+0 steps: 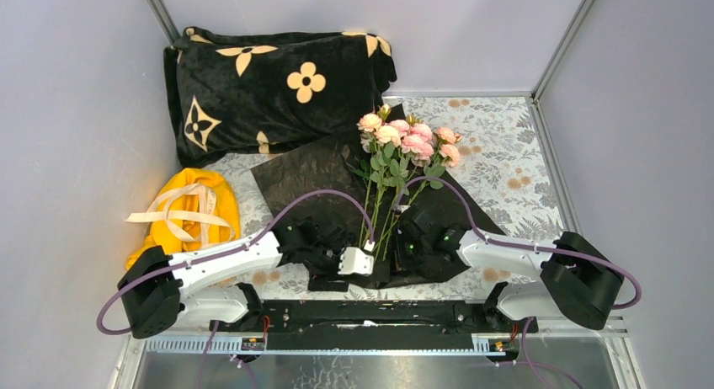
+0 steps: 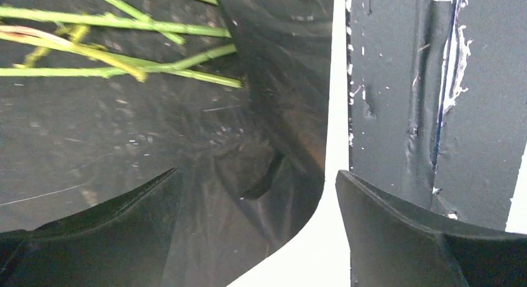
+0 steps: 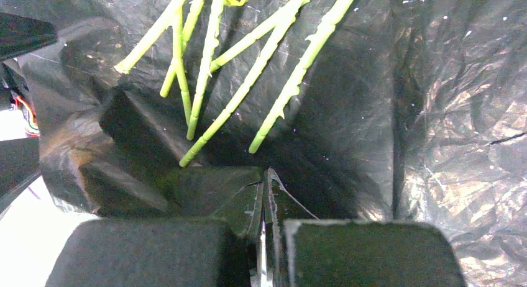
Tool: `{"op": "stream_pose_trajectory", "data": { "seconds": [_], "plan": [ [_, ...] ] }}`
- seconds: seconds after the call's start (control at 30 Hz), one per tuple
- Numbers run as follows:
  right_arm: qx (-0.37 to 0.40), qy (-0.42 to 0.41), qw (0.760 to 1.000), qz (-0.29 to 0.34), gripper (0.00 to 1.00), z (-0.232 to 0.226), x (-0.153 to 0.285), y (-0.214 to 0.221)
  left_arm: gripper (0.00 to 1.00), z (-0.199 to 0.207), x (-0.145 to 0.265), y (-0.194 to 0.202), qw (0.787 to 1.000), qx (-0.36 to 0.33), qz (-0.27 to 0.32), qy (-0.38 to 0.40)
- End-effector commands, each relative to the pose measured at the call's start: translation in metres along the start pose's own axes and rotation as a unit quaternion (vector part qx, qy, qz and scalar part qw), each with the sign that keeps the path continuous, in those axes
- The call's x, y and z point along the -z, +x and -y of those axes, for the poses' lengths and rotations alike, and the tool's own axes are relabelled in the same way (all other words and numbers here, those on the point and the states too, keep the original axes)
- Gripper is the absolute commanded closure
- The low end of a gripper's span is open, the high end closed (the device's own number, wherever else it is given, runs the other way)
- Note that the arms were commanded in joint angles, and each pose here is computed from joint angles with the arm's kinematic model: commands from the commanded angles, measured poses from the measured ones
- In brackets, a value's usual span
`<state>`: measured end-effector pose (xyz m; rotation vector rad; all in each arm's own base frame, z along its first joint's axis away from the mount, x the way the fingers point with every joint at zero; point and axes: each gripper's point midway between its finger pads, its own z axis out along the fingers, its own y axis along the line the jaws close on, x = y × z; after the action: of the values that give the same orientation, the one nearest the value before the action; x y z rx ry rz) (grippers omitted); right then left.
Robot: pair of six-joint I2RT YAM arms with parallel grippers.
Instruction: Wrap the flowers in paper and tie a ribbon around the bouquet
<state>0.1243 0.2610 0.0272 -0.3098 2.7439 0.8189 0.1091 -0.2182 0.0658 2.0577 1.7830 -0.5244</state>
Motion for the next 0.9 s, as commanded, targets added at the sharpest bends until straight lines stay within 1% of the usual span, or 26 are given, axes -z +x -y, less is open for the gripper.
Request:
{"op": "stream_pose_trajectory", "data": {
  "seconds": [0.0, 0.07, 0.17, 0.23, 0.27, 0.33, 0.37, 0.43, 0.5, 0.57, 0.6, 0.73, 0.87],
  "plan": [
    [0.001, 0.013, 1.0, 0.012, 1.0, -0.004, 0.004, -0.012, 0.01, 0.003, -0.013, -0.009, 0.999, 0.0, 0.032, 0.012],
    [0.001, 0.015, 1.0, 0.011, 1.0, -0.005, 0.005, -0.013, 0.01, 0.005, -0.013, -0.013, 0.999, 0.002, 0.043, 0.019],
    [0.002, 0.015, 1.0, 0.009, 1.0, -0.008, 0.008, -0.015, 0.01, -0.004, -0.019, -0.016, 0.999, 0.019, 0.047, -0.001],
    [0.001, 0.01, 1.0, 0.007, 1.0, -0.01, 0.009, -0.014, 0.03, -0.018, -0.022, -0.017, 0.998, 0.035, 0.047, -0.032],
    [0.0, 0.007, 1.0, 0.005, 1.0, -0.011, 0.008, -0.013, 0.07, -0.025, -0.022, -0.019, 0.997, 0.044, 0.055, -0.043],
    [0.002, 0.001, 1.0, -0.008, 1.0, -0.014, 0.008, -0.01, 0.28, -0.035, -0.022, -0.022, 0.994, 0.066, 0.072, -0.053],
    [0.003, 0.0, 1.0, -0.015, 1.0, -0.015, 0.007, -0.009, 0.37, -0.035, -0.022, -0.024, 0.993, 0.072, 0.077, -0.051],
    [0.008, 0.0, 1.0, -0.028, 1.0, -0.016, 0.009, -0.006, 0.53, -0.027, -0.026, -0.023, 0.994, 0.08, 0.076, -0.027],
    [0.015, -0.002, 0.999, -0.033, 0.98, -0.018, 0.012, -0.006, 0.69, -0.019, -0.027, -0.023, 0.993, 0.084, 0.079, -0.009],
    [0.022, -0.008, 0.999, -0.037, 0.94, -0.021, 0.017, -0.005, 0.82, -0.02, -0.027, -0.021, 0.993, 0.093, 0.077, -0.012],
    [0.026, -0.011, 0.999, -0.038, 0.9, -0.023, 0.019, -0.004, 0.86, -0.023, -0.028, -0.02, 0.992, 0.098, 0.073, -0.016],
    [0.037, -0.018, 0.998, -0.042, 0.75, -0.024, 0.025, -0.002, 0.93, -0.036, -0.031, -0.014, 0.99, 0.124, 0.057, -0.038],
    [0.041, -0.04, 0.997, -0.056, 0.59, -0.027, 0.034, 0.01, 0.96, -0.037, -0.035, -0.008, 0.988, 0.146, 0.044, -0.036]
  ]
}}
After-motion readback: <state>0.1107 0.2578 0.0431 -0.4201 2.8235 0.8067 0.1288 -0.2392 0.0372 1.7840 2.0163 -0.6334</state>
